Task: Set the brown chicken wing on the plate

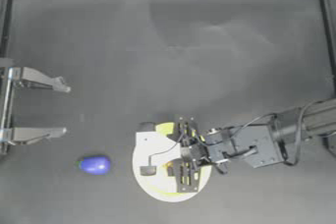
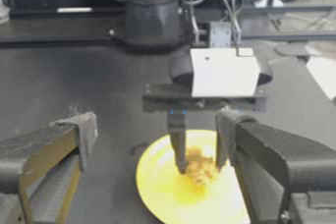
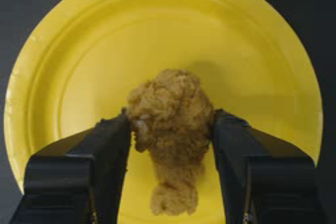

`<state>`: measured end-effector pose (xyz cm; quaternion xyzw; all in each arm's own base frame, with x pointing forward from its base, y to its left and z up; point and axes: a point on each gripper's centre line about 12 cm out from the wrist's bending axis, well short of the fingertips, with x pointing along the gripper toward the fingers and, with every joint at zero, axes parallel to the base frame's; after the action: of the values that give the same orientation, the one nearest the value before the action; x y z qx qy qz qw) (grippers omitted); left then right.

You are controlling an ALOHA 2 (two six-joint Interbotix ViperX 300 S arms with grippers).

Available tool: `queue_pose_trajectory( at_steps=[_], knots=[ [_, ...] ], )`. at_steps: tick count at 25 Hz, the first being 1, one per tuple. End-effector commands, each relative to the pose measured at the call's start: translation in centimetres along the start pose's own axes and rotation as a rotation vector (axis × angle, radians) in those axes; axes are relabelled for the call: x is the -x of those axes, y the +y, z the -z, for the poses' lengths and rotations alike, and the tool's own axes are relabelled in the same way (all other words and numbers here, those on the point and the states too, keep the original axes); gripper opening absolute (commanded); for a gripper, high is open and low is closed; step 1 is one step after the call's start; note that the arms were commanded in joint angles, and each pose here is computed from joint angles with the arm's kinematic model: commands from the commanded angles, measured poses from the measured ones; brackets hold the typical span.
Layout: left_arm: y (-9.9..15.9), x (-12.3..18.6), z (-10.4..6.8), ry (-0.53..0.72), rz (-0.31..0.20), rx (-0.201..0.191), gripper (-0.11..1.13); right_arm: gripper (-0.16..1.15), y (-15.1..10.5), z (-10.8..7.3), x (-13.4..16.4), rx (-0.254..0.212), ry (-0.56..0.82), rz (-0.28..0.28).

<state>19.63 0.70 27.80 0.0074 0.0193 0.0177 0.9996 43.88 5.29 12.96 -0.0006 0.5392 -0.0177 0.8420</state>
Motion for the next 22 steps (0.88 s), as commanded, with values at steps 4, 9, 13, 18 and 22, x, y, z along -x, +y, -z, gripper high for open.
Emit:
queue_pose_trajectory(
  at_steps=[4,9,13,18,22],
  knots=[
    [0.1,-0.2,-0.1,0.002,-0.003,-0.001,1.02,0.53,0.2,-1.4,1.3,-0.011,-0.051,-0.015],
    [0.0,-0.2,-0.1,0.002,-0.002,-0.001,1.02,0.95,0.3,-1.5,1.4,-0.03,-0.052,-0.029],
    [0.0,-0.2,0.0,0.0,-0.001,-0.003,1.02,1.02,0.2,-1.7,1.5,-0.04,-0.061,-0.033],
    [0.1,0.0,0.0,-0.005,-0.003,-0.001,1.02,1.0,0.0,-2.0,2.4,-0.038,-0.079,-0.03],
    [0.1,0.0,0.0,-0.005,-0.003,0.0,1.02,1.0,-0.6,-2.3,4.4,-0.043,-0.122,-0.025]
  ],
)
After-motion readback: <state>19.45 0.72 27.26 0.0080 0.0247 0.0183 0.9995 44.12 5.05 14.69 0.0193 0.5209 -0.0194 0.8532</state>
